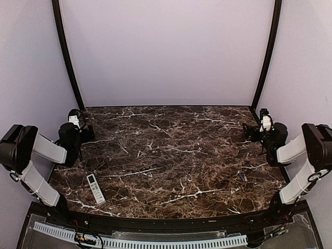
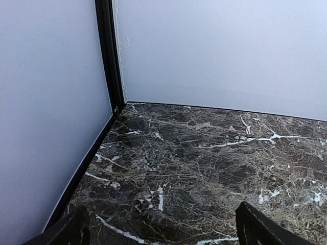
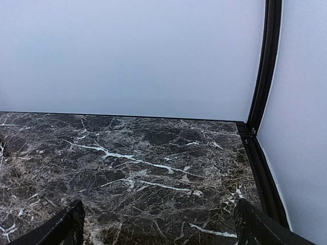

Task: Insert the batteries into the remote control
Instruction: Pick up the remote control from the center of the board.

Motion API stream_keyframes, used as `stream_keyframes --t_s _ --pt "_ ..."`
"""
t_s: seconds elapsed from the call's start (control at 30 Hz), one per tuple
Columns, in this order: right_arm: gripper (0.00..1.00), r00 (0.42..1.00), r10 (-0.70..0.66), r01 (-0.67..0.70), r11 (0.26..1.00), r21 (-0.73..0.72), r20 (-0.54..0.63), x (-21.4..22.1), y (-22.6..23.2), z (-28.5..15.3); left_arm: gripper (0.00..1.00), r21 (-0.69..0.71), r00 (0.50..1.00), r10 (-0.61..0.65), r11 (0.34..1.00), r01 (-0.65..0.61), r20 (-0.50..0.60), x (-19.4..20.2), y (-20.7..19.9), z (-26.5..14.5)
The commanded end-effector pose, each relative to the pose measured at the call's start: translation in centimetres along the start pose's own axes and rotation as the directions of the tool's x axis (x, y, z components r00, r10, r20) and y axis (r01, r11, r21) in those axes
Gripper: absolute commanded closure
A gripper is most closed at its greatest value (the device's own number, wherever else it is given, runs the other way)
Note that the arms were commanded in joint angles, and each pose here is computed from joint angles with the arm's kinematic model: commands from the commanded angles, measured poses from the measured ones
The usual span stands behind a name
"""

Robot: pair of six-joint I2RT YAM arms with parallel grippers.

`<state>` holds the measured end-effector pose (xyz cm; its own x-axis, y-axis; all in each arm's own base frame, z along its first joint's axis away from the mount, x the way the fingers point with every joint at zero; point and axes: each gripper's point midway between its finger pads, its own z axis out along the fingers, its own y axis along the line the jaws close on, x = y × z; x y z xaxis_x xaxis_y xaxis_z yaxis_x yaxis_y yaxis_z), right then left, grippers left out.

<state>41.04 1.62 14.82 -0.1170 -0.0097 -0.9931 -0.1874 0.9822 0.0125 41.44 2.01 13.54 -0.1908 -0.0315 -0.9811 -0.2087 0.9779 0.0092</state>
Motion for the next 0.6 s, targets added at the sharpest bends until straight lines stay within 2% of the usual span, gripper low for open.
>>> stream_keyframes --t_s 0.0,0.13,0.2,0.27,0.3,0.33,0.37,0.4,0.43,0.5,0.53,0.57 --pt "0.01 0.999 -0.004 0.001 0.998 0.065 0.055 -2.9 -1.0 -0.4 0.01 0.008 1.000 0.001 1.000 -0.001 0.031 -1.2 -0.1 0.0" --pt "0.01 1.000 0.022 -0.024 0.996 0.081 0.020 -5.2 -1.2 -0.8 0.01 0.007 1.000 0.000 1.000 -0.001 0.030 -1.2 -0.1 0.0" --pt "0.01 0.996 0.085 -0.087 0.993 0.082 0.028 -7.0 -1.2 -1.4 0.01 0.019 1.000 -0.006 1.000 0.006 0.026 -1.3 -0.1 0.1" --pt "0.01 0.990 0.139 -0.141 0.989 0.041 0.034 -8.4 -0.6 -2.0 0.01 -0.042 0.999 -0.017 0.999 0.018 0.034 -2.0 1.0 0.1" --pt "0.01 0.986 0.165 -0.166 0.986 0.014 0.038 -9.2 -0.1 -2.3 0.01 -0.154 0.998 -0.056 0.986 0.058 0.020 -3.0 2.9 0.2" --pt "0.01 0.978 0.203 -0.203 0.979 -0.009 0.039 -9.8 0.3 -2.7 0.02 -0.234 0.994 -0.061 0.971 0.039 -0.089 -1.2 4.1 -0.1" --pt "0.01 0.973 0.231 -0.230 0.973 -0.035 0.028 -10.4 0.8 -3.0 0.01 -0.356 0.989 -0.147 0.924 0.140 0.007 -4.9 6.1 -0.6" --pt "0.01 0.967 0.252 -0.250 0.967 -0.050 0.034 -11.1 1.1 -3.4 0.02 -0.377 0.987 -0.158 0.914 0.150 0.008 -5.7 6.5 -1.1" --pt "0.02 0.961 0.277 -0.275 0.959 -0.075 0.023 -11.5 1.7 -3.7 0.03 -0.337 0.981 -0.179 0.921 0.192 0.070 -8.6 6.0 -1.4" --pt "0.01 0.948 0.318 -0.315 0.943 -0.108 0.007 -12.1 2.4 -4.2 0.06 -0.269 0.964 -0.247 0.926 0.265 0.099 -11.6 4.7 -2.1" --pt "0.02 0.943 0.331 -0.330 0.937 -0.116 -0.009 -12.4 2.9 -4.4 0.07 -0.281 0.949 -0.311 0.906 0.315 0.059 -11.9 4.5 -2.7" --pt "0.01 0.942 0.334 -0.336 0.934 -0.125 -0.037 -12.4 3.7 -4.4 0.08 -0.315 0.949 -0.307 0.910 0.270 -0.075 -9.3 3.7 -3.5"
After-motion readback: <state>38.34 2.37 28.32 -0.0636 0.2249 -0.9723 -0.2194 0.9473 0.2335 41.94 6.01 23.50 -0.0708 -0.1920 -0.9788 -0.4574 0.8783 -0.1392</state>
